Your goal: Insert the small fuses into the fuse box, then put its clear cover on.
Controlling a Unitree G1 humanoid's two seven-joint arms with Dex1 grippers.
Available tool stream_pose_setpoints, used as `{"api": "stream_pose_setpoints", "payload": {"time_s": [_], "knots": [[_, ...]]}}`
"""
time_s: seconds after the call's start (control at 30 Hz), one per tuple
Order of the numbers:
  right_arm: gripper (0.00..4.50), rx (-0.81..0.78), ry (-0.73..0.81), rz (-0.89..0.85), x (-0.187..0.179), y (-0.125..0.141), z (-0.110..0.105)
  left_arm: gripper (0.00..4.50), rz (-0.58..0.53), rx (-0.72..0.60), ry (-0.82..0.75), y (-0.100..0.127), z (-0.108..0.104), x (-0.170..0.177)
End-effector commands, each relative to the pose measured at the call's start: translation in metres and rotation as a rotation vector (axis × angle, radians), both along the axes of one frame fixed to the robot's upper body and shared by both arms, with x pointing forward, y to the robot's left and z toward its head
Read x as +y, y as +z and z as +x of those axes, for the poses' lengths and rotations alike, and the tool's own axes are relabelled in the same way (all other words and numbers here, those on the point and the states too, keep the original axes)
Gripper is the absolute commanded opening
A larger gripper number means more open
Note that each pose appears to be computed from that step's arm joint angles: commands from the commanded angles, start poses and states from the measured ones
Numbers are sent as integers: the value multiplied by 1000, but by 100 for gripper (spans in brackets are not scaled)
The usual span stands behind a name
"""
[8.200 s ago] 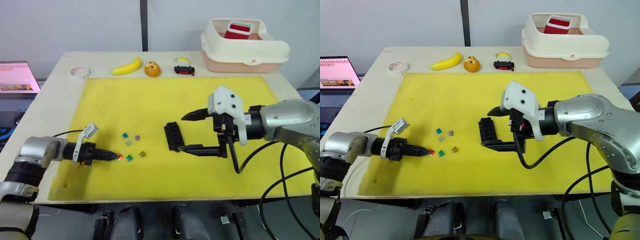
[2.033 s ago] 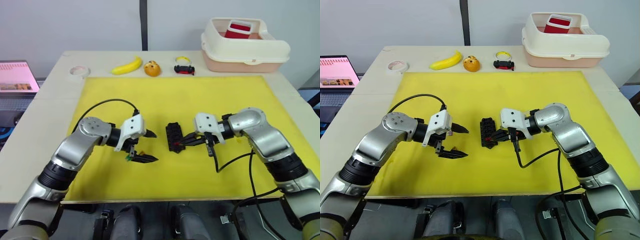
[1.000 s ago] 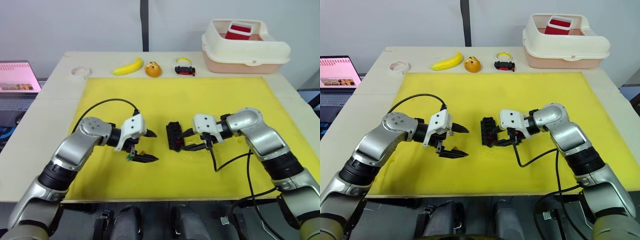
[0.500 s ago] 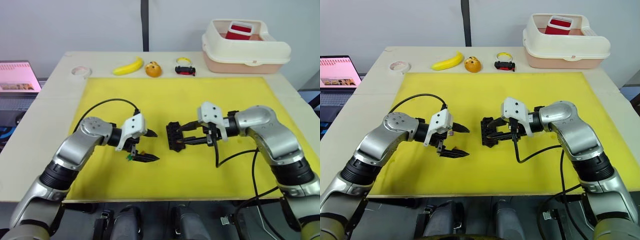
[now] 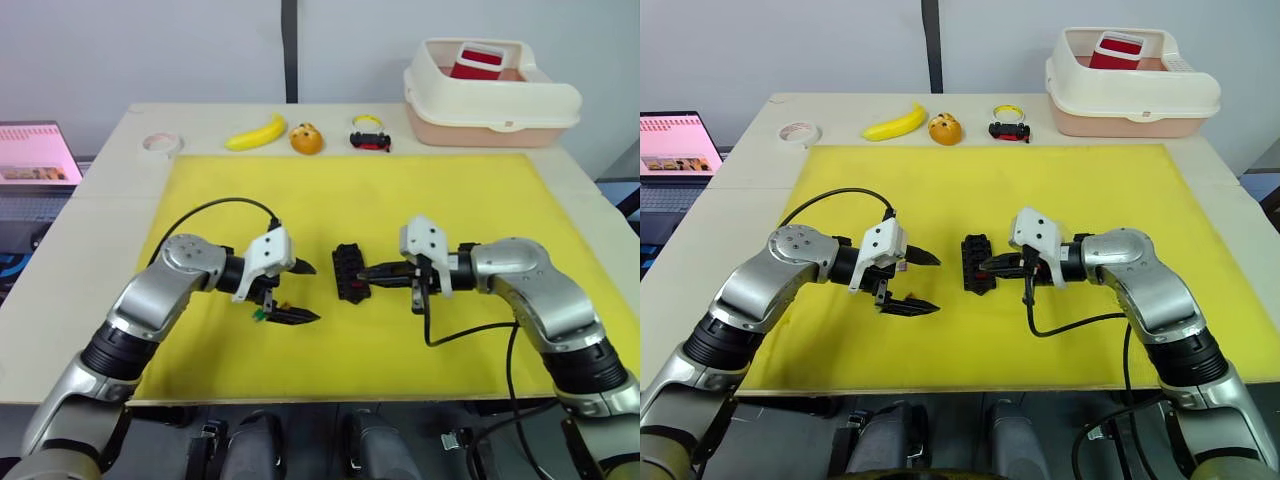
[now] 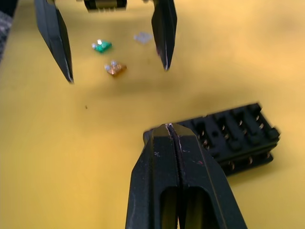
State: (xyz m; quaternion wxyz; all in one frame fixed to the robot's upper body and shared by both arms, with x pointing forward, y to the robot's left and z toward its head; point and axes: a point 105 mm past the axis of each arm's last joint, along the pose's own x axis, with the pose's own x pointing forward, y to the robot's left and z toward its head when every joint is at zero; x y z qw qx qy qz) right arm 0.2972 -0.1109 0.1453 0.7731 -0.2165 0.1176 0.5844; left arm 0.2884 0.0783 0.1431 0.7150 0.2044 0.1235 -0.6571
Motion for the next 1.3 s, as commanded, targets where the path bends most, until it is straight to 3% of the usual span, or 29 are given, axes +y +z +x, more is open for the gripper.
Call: {"api": "stream_pose_setpoints", "payload": {"time_s": [0.03, 0.2, 0.43, 0.57, 0.7, 0.8, 0.9, 1.03, 1.17, 1.3], "knots": [[3, -23, -8, -25, 0, -9, 5, 450, -24, -43, -10, 11, 0, -3], [3, -48, -38, -56, -5, -17, 12, 450, -26, -39, -12, 10, -1, -5], [3, -88, -12, 21, -3, 30, -4, 450, -33, -44, -4, 18, 1, 2], [3, -114, -53, 55, -15, 62, -11, 450, -90, -35, 20, 42, 5, 15], [3, -115, -161, 30, -54, 79, -21, 450, -138, 8, 68, 69, 5, 45], [83, -97, -274, -62, -97, 81, -32, 450, -34, 4, 138, 65, 7, 85], [233, -85, -392, -123, -138, 89, -43, 450, 79, -9, 221, 61, 10, 127], [434, -78, -485, -186, -174, 95, -56, 450, 151, -8, 274, 59, 9, 160], [443, -82, -533, -235, -194, 95, -62, 450, 181, -7, 299, 55, 9, 177], [443, -100, -506, -219, -187, 95, -58, 450, 173, 0, 265, 45, 9, 169]]}}
